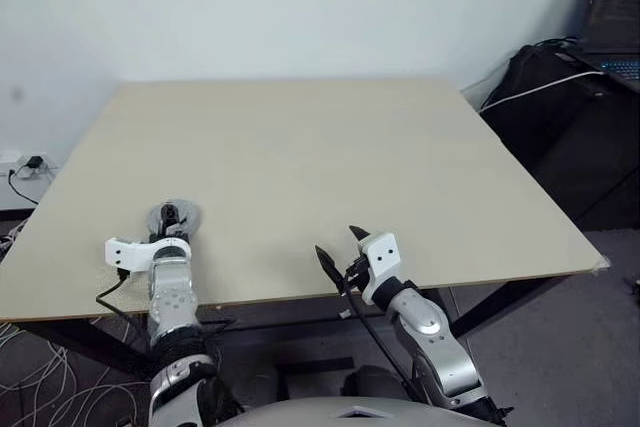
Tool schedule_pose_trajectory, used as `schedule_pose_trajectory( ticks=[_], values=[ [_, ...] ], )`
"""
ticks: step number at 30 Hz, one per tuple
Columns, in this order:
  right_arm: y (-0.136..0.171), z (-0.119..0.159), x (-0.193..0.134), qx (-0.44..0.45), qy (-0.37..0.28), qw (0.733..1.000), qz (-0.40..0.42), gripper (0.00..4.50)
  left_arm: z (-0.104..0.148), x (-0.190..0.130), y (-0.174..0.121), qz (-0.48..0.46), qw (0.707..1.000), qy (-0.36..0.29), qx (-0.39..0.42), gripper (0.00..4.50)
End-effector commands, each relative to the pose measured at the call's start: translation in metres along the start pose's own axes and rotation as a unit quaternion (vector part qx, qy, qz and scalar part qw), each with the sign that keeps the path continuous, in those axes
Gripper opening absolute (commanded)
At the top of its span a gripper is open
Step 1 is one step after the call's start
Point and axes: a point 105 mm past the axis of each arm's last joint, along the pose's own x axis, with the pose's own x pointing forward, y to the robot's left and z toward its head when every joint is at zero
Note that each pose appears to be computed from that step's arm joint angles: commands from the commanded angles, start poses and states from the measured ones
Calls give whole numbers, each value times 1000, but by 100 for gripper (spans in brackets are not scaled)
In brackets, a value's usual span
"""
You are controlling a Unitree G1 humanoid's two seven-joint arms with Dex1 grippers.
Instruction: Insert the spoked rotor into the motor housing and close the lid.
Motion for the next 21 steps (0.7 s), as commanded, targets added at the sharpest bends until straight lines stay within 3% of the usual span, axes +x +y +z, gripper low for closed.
schedule_pose_trajectory(
  ticks=[1,4,7,12,17,21],
  values=[
    [-1,9,1,-3,-17,1000,1,450,-40,-28,28,57,996,56,-37,447],
    [-3,8,0,5,-12,1000,-3,450,-42,-42,24,33,996,76,-16,447],
    [-8,7,-3,21,-8,1000,-16,450,-45,-57,5,-62,991,101,67,447],
    [-12,3,-10,19,1,1000,-23,450,-50,-76,-9,-168,955,110,218,447],
    [-16,-1,-19,15,6,999,-40,450,-68,-98,-23,-295,863,105,397,447],
    [-13,-7,-28,-38,19,999,-23,450,-75,-106,-33,-365,800,72,471,447]
  ],
)
